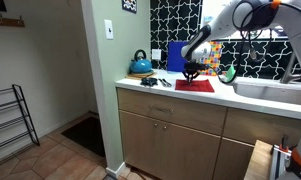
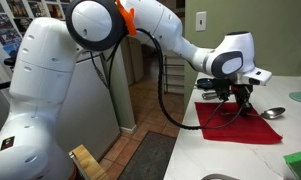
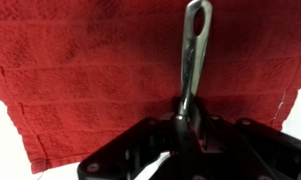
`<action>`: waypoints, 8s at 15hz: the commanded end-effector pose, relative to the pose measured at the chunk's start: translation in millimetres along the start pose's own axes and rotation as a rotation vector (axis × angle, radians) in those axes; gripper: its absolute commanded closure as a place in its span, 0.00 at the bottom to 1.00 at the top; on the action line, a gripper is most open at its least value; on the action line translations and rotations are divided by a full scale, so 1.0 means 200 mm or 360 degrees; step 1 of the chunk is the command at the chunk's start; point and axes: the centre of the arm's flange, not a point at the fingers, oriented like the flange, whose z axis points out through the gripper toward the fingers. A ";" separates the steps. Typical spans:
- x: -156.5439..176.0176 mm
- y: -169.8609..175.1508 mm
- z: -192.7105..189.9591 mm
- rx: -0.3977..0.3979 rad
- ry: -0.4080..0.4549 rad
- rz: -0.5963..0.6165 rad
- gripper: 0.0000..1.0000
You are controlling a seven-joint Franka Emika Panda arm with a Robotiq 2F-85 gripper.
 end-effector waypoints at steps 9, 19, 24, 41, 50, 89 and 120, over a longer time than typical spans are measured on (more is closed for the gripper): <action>-0.29 0.14 0.02 -0.0074 -0.0112 0.0061 0.97; -0.28 0.19 -0.05 -0.0061 -0.0104 0.0101 0.56; -0.28 0.21 -0.10 -0.0055 -0.0100 0.0112 0.53; -0.31 0.03 -0.32 -0.0088 -0.0102 -0.0013 0.61; -0.46 -0.23 -0.33 -0.0102 -0.0159 -0.0099 0.61; -0.61 -0.32 -0.14 -0.0221 -0.0148 -0.0059 0.99; -0.63 0.35 -0.39 -0.0094 -0.0015 0.0275 0.99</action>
